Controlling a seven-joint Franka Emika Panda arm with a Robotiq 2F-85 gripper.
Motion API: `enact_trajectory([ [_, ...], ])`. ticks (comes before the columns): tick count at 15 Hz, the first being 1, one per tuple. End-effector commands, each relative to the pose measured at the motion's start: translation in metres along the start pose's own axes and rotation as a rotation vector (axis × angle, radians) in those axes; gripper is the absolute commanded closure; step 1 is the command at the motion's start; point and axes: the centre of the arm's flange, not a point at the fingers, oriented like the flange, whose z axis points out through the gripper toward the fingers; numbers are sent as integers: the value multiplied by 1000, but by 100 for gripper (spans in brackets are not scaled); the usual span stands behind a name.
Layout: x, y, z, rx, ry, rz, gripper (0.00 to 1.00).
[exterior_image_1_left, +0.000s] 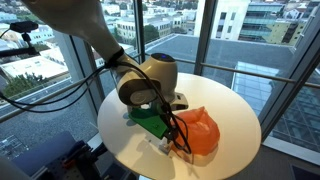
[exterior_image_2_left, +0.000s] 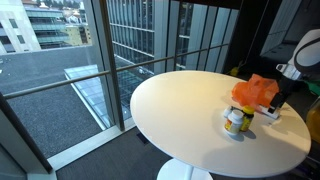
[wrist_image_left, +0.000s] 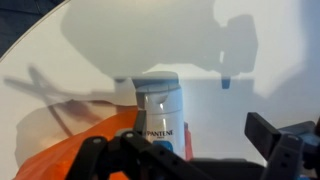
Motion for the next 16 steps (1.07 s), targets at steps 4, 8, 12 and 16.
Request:
enact_trajectory([
  [4,28,15,7,-25,5,54,0],
  [8,38,24,16,-26,-1,36,0],
  [12,37,30,23,-29,-24,39,0],
  [16,26,36,23,-35,-43,21,0],
])
